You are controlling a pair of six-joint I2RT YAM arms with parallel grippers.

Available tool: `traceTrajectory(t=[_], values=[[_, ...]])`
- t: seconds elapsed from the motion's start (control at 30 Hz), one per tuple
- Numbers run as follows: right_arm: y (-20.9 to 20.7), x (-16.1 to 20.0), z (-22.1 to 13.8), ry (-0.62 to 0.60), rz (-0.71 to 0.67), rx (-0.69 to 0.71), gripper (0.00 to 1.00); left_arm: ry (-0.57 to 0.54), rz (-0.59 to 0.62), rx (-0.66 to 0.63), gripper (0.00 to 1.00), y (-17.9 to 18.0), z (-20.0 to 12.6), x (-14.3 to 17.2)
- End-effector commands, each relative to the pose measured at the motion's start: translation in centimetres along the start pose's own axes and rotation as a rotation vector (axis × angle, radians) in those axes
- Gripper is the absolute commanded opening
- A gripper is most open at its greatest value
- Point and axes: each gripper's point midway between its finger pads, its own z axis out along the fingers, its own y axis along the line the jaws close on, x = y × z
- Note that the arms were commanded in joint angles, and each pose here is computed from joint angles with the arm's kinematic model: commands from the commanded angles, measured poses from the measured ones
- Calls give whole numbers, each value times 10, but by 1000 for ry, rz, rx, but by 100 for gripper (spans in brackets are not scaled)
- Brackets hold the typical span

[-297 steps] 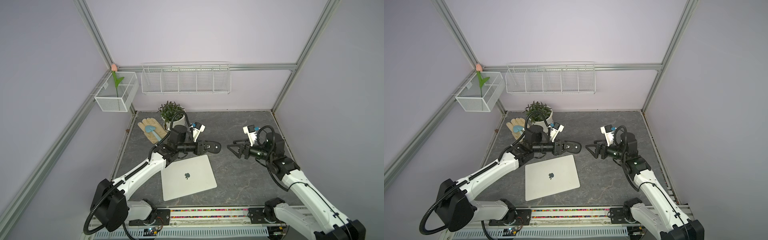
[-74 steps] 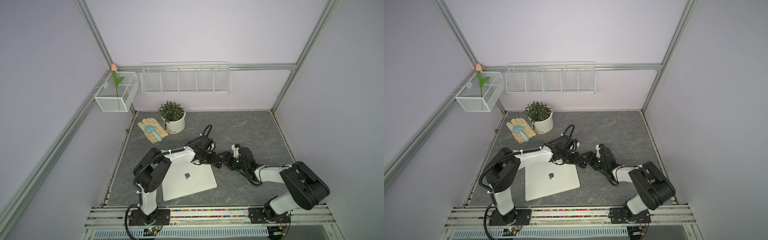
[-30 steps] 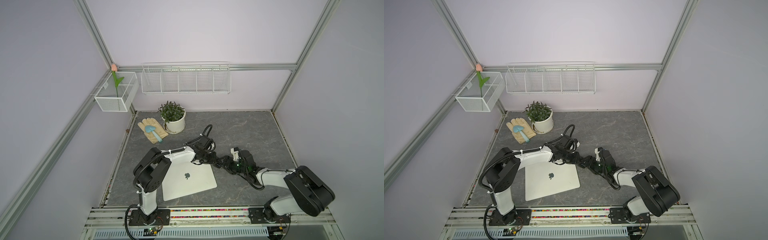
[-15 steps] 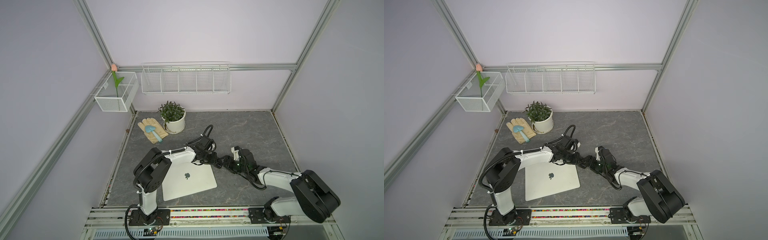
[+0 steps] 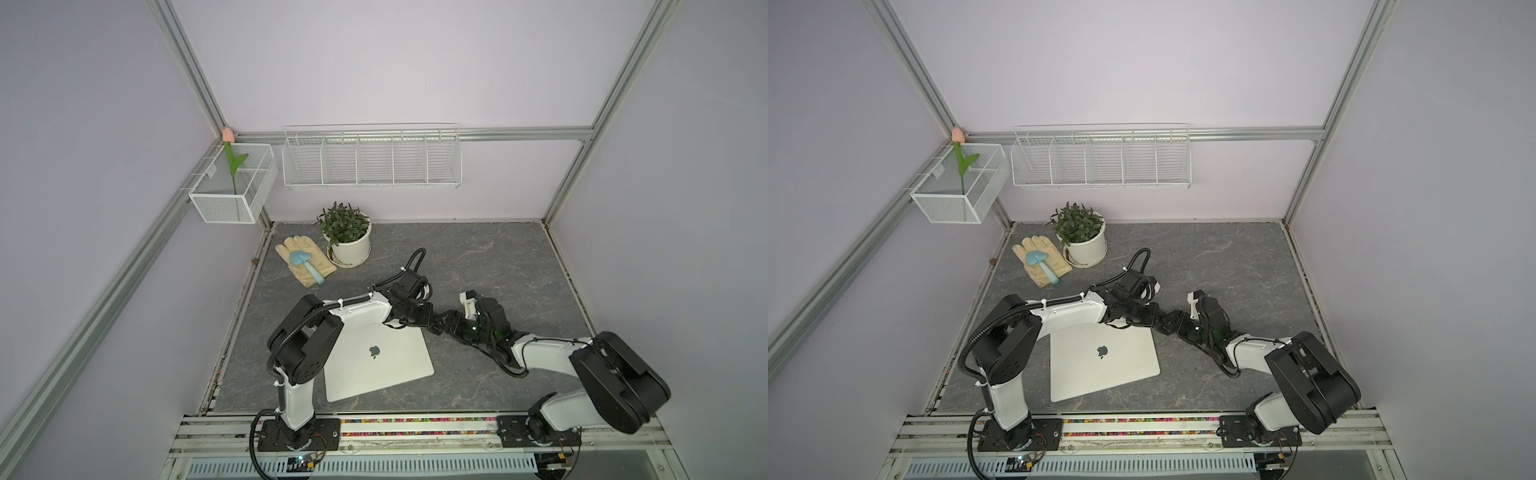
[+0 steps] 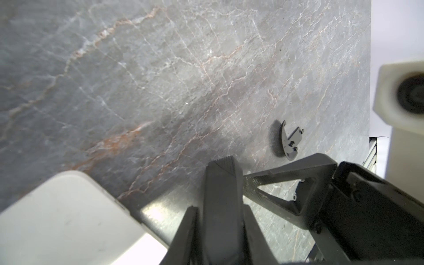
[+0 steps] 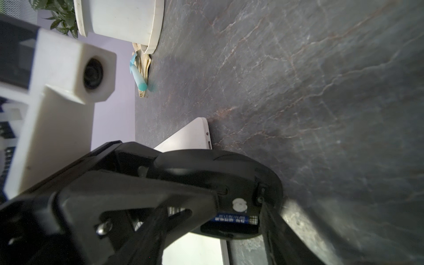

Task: Insert the wireless mouse receiver into the laptop
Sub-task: Take out the USB plug from the mouse.

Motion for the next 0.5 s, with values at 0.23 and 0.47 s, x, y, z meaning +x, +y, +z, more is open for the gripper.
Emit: traceTrajectory(t=[0.23,0.47], values=[[-4,0,5,-8,0,-41,68,89,37,-15,0,4,11,21],[-10,3,-1,2,-35,-23,73,91,19,18,0,9,7,18]])
